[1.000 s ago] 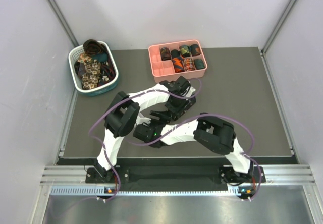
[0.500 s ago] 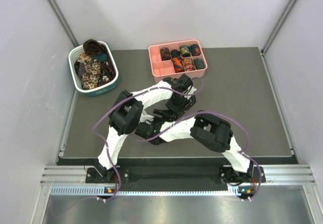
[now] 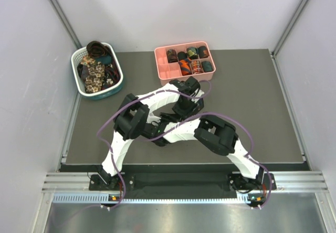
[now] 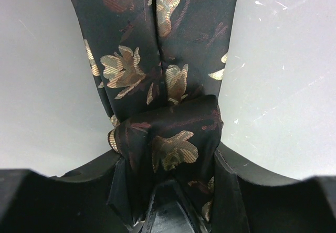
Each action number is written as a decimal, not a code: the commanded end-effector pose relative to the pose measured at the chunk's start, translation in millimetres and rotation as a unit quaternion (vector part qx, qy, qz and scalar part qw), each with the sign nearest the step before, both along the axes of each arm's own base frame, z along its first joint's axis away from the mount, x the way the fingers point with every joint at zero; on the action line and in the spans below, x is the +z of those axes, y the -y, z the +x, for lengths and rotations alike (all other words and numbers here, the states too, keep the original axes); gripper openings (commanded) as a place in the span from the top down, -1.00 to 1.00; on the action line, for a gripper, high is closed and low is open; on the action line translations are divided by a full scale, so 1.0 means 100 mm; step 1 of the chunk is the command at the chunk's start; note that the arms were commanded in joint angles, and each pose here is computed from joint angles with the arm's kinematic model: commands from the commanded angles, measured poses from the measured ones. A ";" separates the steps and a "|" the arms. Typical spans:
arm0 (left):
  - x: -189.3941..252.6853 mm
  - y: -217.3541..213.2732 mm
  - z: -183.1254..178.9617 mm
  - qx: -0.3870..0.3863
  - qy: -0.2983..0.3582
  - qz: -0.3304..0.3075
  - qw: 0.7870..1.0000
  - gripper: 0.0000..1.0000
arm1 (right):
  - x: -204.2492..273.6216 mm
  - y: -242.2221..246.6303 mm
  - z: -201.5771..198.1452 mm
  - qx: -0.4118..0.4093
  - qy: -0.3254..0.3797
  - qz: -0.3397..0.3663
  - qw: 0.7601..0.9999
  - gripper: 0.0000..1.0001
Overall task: Roll the ties
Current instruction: Roll the tie
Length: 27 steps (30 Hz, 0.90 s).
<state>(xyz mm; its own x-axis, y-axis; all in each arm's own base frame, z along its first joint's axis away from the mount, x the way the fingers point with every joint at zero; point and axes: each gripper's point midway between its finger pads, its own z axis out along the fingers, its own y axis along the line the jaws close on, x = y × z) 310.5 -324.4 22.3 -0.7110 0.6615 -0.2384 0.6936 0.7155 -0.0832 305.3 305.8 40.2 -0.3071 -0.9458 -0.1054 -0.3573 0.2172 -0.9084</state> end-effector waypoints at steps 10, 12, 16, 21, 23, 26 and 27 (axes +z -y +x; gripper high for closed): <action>-0.27 -0.43 -0.82 -0.025 -0.167 0.100 0.981 0.32 | -0.47 0.37 0.04 -0.052 -0.072 0.011 0.996 0.40; -0.29 -0.42 -0.83 -0.027 -0.167 0.104 0.980 0.30 | -0.44 0.35 0.03 -0.052 -0.065 0.014 0.996 0.45; -0.29 -0.38 -0.80 -0.040 -0.159 0.097 0.982 -0.02 | -0.44 0.31 -0.01 -0.051 -0.074 0.031 0.995 0.55; -0.18 -0.22 -0.64 -0.044 -0.126 0.067 0.989 -0.07 | -0.45 0.25 -0.07 -0.041 -0.092 0.058 0.993 0.61; -0.10 -0.13 -0.55 -0.047 -0.106 0.054 0.992 -0.20 | -0.40 0.21 -0.08 -0.035 -0.089 0.069 0.993 0.61; 0.04 0.02 -0.38 -0.051 -0.070 0.021 0.996 -0.77 | -0.37 0.19 -0.11 -0.029 -0.092 0.076 0.992 0.62; 0.09 0.07 -0.33 -0.053 -0.061 0.010 0.997 -0.77 | -0.35 0.18 -0.12 -0.027 -0.092 0.077 0.992 0.63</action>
<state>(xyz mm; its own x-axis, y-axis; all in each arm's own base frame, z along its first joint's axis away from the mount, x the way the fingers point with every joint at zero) 296.5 -331.3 27.2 -0.6624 0.7211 -0.2031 0.7465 0.6582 -0.0976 301.1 301.8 37.2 -0.3377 -0.9206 -0.1958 -0.3846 0.3248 -0.8641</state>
